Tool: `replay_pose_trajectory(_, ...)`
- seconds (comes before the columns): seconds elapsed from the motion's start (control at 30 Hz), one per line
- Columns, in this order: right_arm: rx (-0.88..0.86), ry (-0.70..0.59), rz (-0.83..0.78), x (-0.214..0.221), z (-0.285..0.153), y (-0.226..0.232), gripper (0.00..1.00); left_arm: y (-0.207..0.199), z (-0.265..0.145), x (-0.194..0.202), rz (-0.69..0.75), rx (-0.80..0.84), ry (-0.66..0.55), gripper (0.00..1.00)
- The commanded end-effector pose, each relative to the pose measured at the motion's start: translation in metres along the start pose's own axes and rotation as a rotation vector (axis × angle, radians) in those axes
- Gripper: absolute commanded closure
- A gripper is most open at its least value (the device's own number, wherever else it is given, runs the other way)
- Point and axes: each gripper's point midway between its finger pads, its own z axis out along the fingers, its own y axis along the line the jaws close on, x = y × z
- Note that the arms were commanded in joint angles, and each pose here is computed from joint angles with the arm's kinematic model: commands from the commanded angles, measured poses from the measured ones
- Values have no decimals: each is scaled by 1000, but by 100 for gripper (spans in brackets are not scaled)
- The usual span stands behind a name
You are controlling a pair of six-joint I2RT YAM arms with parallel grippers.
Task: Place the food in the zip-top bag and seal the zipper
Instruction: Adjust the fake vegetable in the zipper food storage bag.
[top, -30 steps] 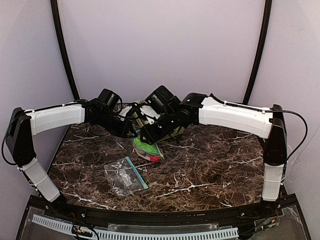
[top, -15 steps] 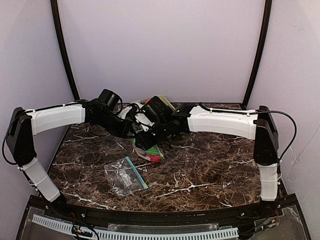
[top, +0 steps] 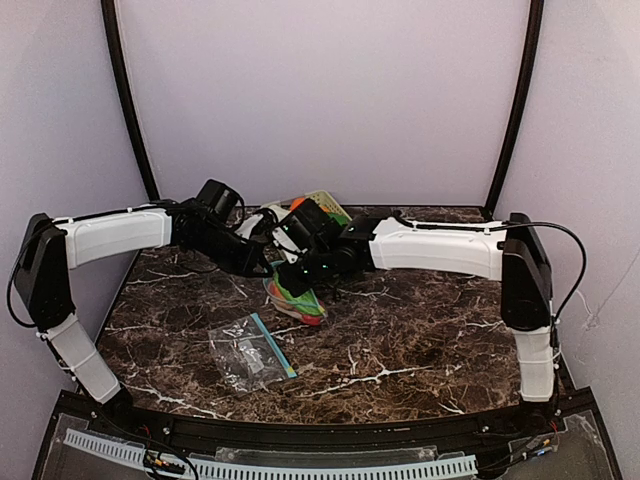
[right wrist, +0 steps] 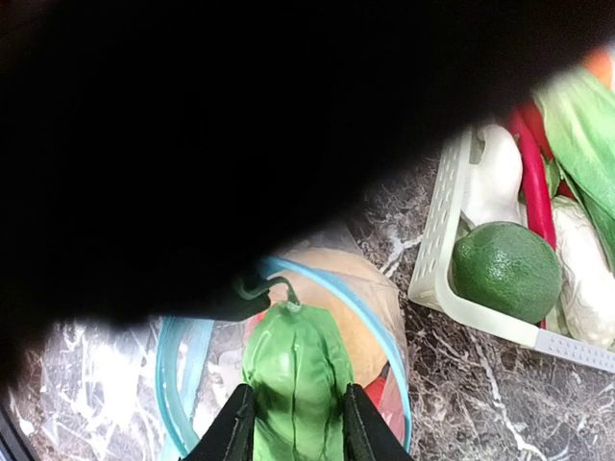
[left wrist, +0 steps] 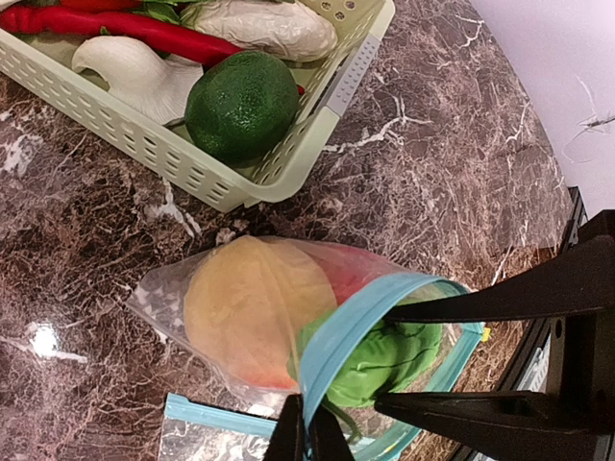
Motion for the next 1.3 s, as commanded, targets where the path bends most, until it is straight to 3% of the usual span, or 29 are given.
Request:
replay_pose_trajectory(0.0, 50, 45, 14, 17, 25, -13, 71, -3, -2, 1, 2, 14, 5, 99)
replay_pose_trajectory(0.43, 88, 152, 33, 62, 50, -29, 78, 6, -10, -3, 24, -51, -6, 99)
replay_pose_trajectory(0.8, 64, 96, 18, 39, 22, -27, 75, 22, -12, -3, -11, -67, 1, 99)
replay_pose_trajectory(0.87, 35, 79, 17, 30, 13, -22, 73, 22, -9, -1, -15, -61, 12, 99)
replay_pose_trajectory(1.07, -129, -10, 30, -2, -36, 5, 53, 25, -4, 2, -23, -63, 29, 99)
replay_pose_trajectory(1.17, -193, -42, 35, -5, -60, 13, 44, 27, -4, 3, -22, -73, 33, 99)
replay_pose_trajectory(1.27, -191, -50, 39, 8, -70, 8, 41, 28, -3, 4, -23, -78, 39, 99)
